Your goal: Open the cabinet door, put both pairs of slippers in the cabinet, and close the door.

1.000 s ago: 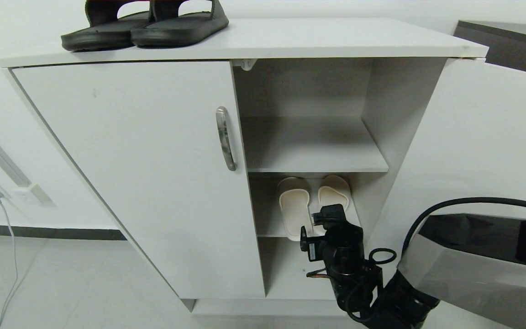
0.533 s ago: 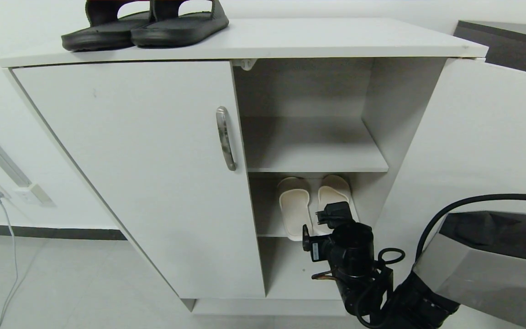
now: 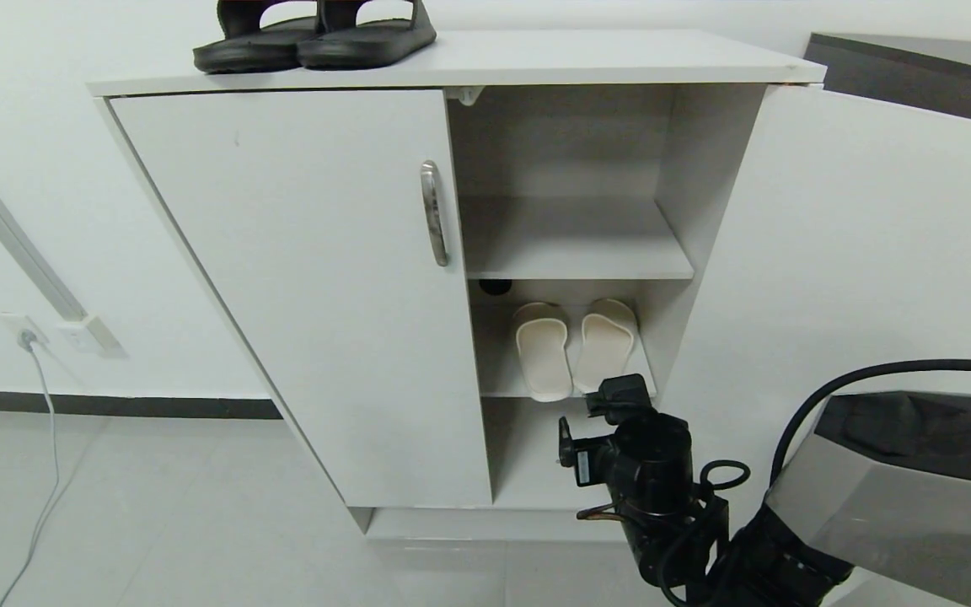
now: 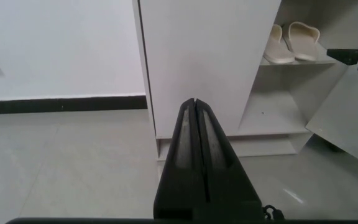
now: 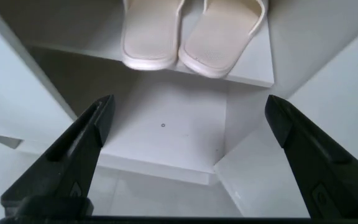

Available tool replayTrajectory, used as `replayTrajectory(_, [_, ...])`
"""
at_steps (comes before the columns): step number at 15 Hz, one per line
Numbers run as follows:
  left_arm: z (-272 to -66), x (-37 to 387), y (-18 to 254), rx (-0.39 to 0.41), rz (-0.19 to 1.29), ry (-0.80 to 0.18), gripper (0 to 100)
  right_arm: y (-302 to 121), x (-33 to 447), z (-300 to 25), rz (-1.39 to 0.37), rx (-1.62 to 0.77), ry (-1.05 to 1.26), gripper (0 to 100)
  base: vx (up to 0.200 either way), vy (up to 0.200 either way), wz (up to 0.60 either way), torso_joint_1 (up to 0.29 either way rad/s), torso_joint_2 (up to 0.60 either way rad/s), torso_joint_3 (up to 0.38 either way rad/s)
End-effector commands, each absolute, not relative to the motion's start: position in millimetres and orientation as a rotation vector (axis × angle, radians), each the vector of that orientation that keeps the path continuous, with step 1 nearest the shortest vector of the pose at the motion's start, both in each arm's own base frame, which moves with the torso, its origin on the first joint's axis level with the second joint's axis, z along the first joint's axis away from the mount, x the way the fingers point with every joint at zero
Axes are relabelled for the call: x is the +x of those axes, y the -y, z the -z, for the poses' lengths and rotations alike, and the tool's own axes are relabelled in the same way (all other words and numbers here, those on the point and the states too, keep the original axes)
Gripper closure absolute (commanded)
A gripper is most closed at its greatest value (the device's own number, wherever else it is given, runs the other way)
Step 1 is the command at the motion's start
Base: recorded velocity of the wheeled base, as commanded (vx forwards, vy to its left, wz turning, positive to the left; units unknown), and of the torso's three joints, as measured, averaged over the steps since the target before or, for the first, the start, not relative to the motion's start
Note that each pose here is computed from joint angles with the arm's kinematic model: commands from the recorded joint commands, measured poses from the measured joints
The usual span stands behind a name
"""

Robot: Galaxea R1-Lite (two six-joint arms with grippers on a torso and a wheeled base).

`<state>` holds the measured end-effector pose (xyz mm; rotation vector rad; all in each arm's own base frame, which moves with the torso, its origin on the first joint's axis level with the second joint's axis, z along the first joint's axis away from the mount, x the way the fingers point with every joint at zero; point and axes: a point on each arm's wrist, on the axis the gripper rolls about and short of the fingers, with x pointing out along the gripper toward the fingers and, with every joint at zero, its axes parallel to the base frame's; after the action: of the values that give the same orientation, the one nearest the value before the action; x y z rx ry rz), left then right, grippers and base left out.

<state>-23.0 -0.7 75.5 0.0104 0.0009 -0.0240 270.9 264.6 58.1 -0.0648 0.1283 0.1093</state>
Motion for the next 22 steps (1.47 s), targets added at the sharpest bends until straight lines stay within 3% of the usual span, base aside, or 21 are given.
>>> replayTrajectory(1, [-75.4, -22.9, 0.7, 0.011, 0.025, -0.003, 100, -264.0, 270.6, -55.6, -0.108, -0.071, -0.135, 0, 0.0, 0.0, 0.0, 0.0, 0.0, 0.0])
replayTrajectory(13, [-75.4, -22.9, 0.7, 0.011, 0.025, -0.003, 100, -256.7, 263.7, -61.3, -0.107, -0.063, -0.124, 0, 0.0, 0.0, 0.0, 0.0, 0.0, 0.006])
replayTrajectory(22, [-75.4, -22.9, 0.7, 0.011, 0.025, -0.003, 100, -255.0, 262.1, -64.9, -0.101, -0.062, -0.119, 0, 0.0, 0.0, 0.0, 0.002, 0.0, 0.186])
